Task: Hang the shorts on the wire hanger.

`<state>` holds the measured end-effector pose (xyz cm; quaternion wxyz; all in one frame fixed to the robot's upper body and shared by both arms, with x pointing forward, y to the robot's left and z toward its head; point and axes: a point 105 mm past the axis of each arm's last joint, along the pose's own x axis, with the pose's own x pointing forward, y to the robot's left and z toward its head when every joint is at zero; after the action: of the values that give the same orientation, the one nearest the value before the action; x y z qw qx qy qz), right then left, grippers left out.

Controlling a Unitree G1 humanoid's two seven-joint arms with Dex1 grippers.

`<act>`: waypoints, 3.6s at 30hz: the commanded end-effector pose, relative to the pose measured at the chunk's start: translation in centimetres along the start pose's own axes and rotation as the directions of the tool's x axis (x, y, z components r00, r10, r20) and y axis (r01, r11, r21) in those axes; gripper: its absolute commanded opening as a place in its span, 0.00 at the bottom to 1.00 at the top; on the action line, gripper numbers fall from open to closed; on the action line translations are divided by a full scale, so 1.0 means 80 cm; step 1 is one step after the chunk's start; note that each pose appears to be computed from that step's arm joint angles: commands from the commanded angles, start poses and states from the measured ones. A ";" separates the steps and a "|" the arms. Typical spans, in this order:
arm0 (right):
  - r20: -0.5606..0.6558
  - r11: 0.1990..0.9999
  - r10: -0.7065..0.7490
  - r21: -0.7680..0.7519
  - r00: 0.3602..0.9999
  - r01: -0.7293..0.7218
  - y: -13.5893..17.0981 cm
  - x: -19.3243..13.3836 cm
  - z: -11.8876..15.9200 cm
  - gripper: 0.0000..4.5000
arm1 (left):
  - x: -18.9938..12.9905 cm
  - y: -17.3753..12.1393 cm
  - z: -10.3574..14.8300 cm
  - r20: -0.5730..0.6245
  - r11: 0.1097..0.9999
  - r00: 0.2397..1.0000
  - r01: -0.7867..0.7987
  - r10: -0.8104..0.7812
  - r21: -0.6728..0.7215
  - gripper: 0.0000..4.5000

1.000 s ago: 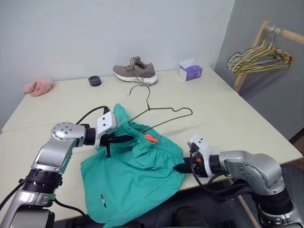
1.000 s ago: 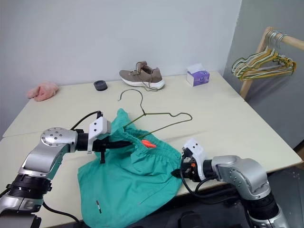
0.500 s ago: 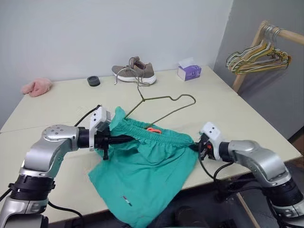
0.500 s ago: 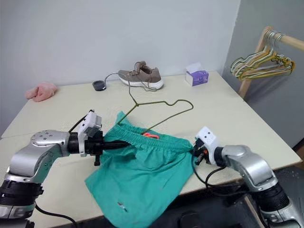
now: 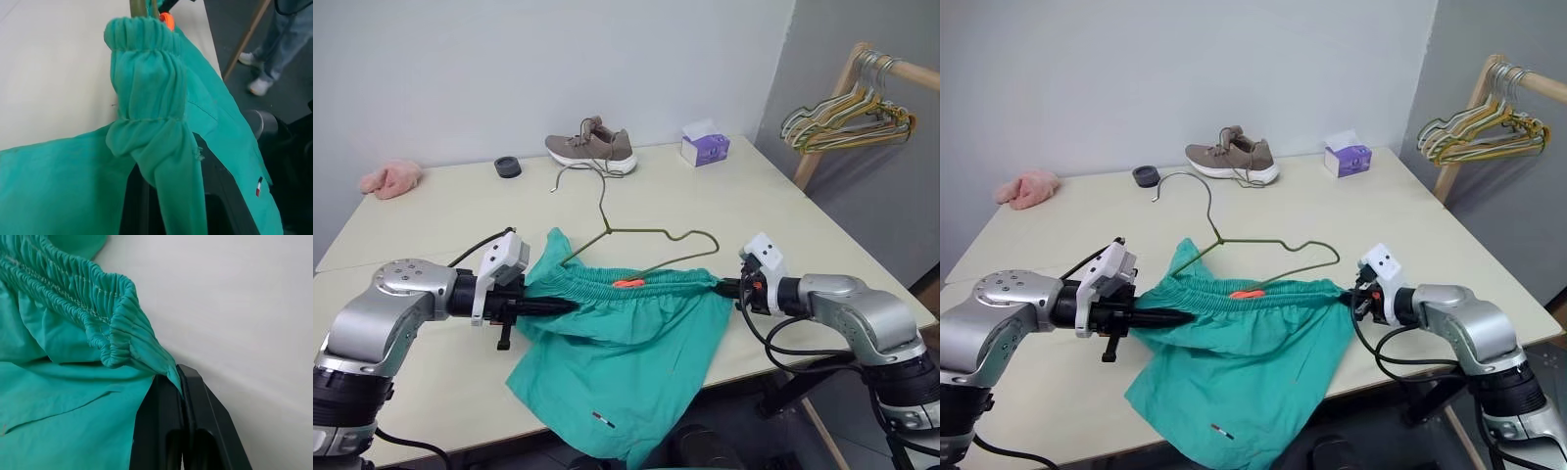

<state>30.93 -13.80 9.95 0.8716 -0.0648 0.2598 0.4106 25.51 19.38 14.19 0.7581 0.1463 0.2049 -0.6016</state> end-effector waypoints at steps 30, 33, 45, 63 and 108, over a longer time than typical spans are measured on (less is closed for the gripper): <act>-0.014 0.997 -0.068 0.040 0.998 0.068 -0.013 -0.030 -0.002 0.01 | -0.013 0.009 0.016 0.093 0.997 0.994 -0.057 0.062 -0.051 0.00; -0.013 0.997 -0.069 0.038 0.998 0.069 -0.015 -0.033 0.000 0.01 | -0.017 0.012 0.012 0.069 0.996 0.994 -0.077 0.080 -0.045 0.00; -0.005 0.997 -0.061 0.037 0.998 0.061 -0.014 -0.038 0.006 0.01 | -0.022 0.011 -0.021 -0.077 0.997 0.994 -0.081 0.080 -0.004 0.00; -0.010 0.991 -0.130 0.024 0.991 0.130 -0.031 -0.042 0.005 0.01 | -0.016 0.001 -0.024 -0.073 0.998 0.997 -0.035 0.031 -0.057 0.00; -0.113 0.863 0.088 -0.488 0.990 -0.133 0.059 -0.035 0.044 0.75 | 0.034 0.023 -0.024 -0.073 0.993 0.994 -0.079 0.086 0.089 0.00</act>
<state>26.71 -11.47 14.18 0.7779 -0.2768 0.2066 0.5249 27.43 18.75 9.79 0.7651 0.1992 0.2278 -0.5683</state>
